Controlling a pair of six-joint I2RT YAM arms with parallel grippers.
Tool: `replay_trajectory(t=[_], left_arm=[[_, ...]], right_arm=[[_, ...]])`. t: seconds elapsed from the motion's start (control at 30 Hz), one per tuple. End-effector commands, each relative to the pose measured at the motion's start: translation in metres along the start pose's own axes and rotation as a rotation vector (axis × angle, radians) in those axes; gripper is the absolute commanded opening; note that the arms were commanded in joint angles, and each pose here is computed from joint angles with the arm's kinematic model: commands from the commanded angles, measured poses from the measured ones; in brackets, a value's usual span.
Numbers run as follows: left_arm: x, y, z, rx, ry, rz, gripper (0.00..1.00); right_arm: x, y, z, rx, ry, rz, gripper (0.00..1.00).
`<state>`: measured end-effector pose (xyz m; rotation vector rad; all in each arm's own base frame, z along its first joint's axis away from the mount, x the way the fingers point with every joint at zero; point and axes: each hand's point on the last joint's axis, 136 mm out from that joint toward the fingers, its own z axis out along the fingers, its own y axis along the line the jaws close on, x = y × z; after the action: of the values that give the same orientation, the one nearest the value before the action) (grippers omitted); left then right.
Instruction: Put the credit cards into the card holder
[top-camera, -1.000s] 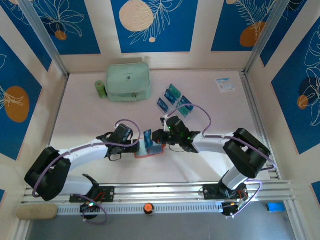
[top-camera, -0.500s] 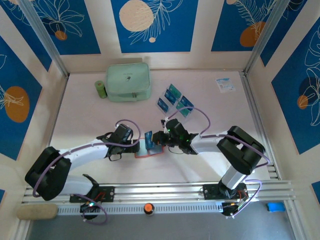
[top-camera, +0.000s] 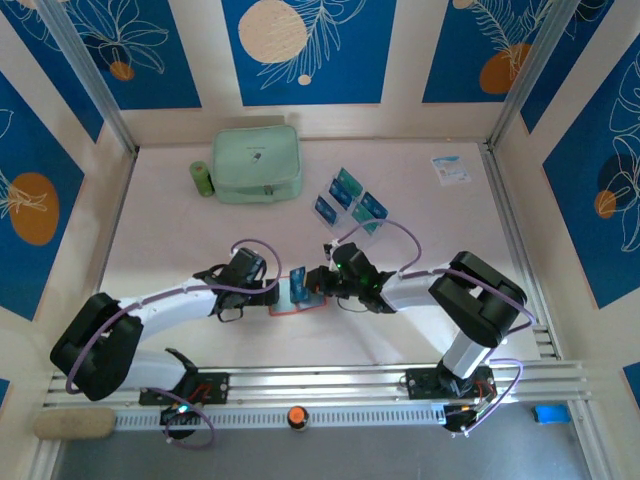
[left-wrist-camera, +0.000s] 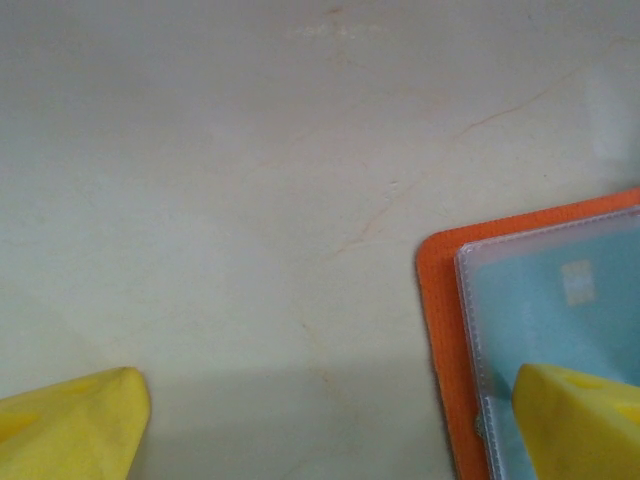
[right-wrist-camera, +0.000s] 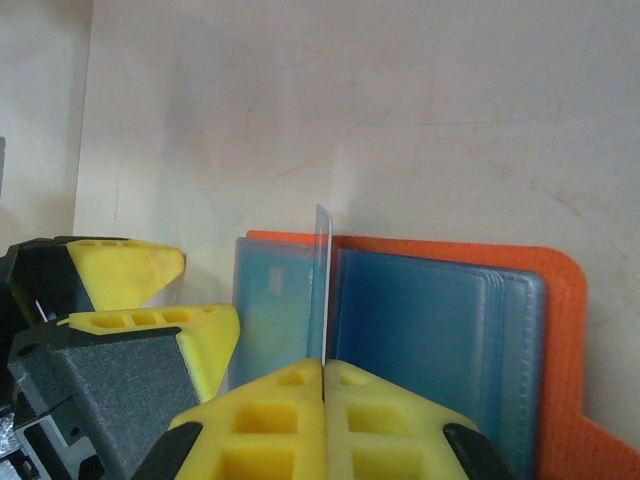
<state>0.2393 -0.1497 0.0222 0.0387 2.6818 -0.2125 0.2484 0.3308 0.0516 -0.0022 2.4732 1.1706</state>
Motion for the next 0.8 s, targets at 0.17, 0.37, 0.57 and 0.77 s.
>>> replay_trajectory(t=[0.17, 0.37, 0.57, 0.77], left_arm=[[0.008, 0.004, 0.002, -0.025, 0.031, -0.001, 0.94], [0.008, 0.004, 0.002, -0.024, 0.03, -0.001, 0.94], [0.007, 0.004, 0.002, -0.022, 0.03, -0.001, 0.95], [0.007, 0.004, 0.002, -0.023, 0.03, -0.002, 0.94]], right_arm=[[0.01, -0.007, 0.004, -0.004, 0.009, 0.033, 0.0], [0.014, -0.008, 0.004, -0.021, 0.014, 0.048, 0.0], [0.017, -0.01, 0.002, -0.021, 0.016, 0.053, 0.0], [0.022, -0.012, -0.001, -0.006, 0.032, 0.045, 0.0]])
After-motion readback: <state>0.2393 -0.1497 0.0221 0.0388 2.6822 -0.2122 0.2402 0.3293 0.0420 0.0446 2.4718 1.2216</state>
